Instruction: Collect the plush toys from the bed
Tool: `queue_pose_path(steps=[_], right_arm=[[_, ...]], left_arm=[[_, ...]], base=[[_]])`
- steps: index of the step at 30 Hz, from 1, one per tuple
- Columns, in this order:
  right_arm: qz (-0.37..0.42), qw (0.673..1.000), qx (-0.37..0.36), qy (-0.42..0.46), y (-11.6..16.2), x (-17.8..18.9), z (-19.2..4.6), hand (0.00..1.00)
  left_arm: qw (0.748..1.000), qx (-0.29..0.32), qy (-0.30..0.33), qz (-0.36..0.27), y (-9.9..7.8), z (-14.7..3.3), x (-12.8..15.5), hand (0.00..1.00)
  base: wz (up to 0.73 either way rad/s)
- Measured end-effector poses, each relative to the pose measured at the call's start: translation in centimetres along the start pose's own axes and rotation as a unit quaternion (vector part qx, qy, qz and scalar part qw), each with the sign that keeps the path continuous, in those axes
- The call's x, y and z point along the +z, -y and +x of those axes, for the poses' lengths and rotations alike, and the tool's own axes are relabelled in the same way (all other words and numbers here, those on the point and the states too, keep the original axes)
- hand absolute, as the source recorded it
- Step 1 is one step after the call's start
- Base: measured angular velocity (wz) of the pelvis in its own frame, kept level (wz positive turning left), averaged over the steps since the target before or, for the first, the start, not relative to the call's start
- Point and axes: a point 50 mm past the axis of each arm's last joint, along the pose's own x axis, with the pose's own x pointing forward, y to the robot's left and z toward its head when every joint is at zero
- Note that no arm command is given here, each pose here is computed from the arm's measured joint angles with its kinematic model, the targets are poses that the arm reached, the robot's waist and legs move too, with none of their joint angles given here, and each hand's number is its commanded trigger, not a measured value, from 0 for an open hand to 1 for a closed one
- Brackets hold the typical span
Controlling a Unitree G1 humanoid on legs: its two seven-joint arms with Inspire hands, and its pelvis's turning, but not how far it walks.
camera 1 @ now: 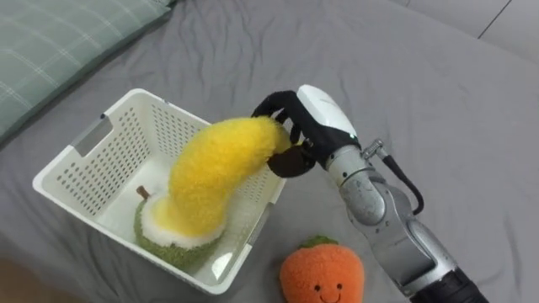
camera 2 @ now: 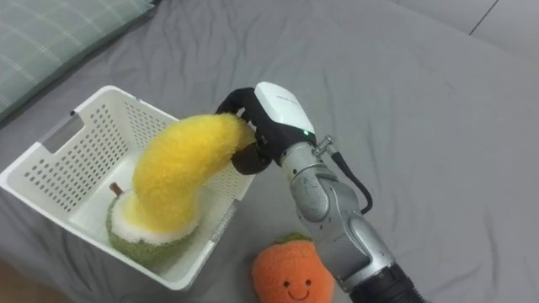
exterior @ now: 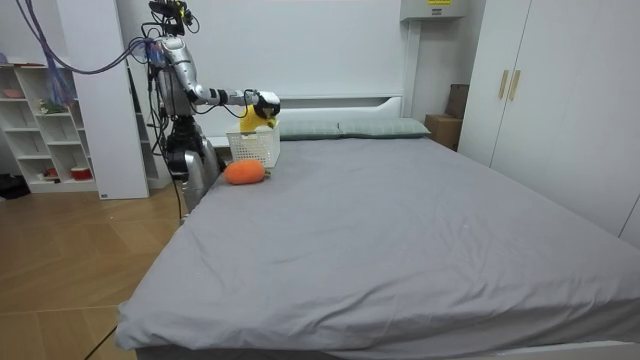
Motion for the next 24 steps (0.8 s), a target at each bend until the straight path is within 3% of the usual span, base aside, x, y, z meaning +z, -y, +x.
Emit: queue_pose_path(steps=[20,24], right_arm=[[0.005,1.000,0.002,-0.005,-0.11,-0.30,-0.12,0.00],[0.049,0.999,-0.007,-0.011,0.55,-0.80,-0.19,0.00]], left_arm=[[1.000,-0.006,0.000,-0.004,0.55,0.10,0.06,0.00],[1.000,-0.005,0.009,-0.010,0.39,0.04,0.39,0.00]], base=[[0.00],[-0.02]])
